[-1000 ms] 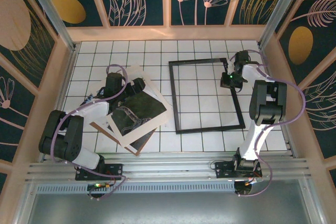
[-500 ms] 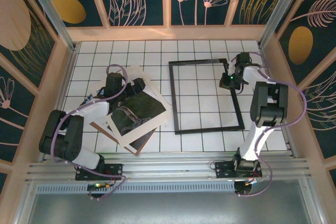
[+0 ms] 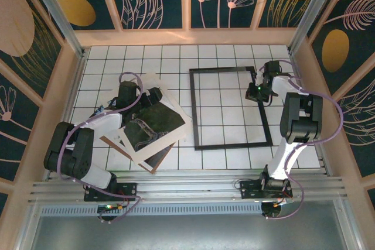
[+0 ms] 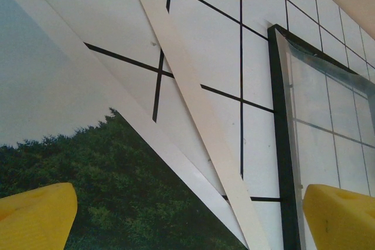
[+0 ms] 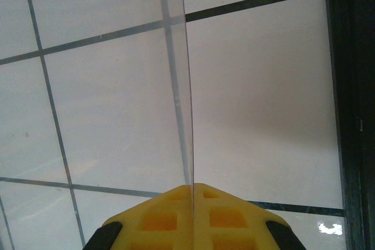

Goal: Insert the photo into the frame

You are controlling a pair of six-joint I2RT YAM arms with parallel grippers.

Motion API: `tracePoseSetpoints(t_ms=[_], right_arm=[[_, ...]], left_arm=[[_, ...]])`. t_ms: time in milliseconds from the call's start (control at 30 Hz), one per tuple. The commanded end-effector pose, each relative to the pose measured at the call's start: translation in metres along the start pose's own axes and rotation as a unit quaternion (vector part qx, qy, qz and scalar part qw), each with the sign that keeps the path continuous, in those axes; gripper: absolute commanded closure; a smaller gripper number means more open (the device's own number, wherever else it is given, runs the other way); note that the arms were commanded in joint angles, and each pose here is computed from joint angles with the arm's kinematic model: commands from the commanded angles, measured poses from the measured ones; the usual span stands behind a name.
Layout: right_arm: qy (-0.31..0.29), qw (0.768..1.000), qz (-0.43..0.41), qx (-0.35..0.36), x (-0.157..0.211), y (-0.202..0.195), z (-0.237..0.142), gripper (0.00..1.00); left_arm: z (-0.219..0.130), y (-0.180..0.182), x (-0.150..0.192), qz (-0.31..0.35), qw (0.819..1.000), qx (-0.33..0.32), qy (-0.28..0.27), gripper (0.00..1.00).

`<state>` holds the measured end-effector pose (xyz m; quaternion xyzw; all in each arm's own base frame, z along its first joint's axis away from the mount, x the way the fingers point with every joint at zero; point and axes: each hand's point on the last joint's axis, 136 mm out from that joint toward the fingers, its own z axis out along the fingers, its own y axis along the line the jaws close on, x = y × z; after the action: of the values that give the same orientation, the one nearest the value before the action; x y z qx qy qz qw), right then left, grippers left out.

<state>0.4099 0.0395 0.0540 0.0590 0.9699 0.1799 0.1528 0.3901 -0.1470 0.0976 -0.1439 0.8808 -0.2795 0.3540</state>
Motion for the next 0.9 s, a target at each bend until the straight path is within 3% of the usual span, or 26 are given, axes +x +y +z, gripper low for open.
tracePoseSetpoints(t_ms=[0,400,867], right_arm=[[-0.002,1.000,0.012,0.012,0.003,-0.004,-0.009,1.00],[-0.027,1.000,0.006,-0.003,-0.006,0.009,-0.031,1.00],[-0.015,0.999,0.012,0.029,0.002,-0.005,-0.023,1.00]], left_arm=[[0.003,-0.005,-0.004,0.013,1.000,0.003,-0.003,0.01],[0.004,-0.008,-0.005,0.012,1.000,0.006,-0.002,0.01],[0.004,-0.004,-0.002,0.012,1.000,0.002,0.000,0.02]])
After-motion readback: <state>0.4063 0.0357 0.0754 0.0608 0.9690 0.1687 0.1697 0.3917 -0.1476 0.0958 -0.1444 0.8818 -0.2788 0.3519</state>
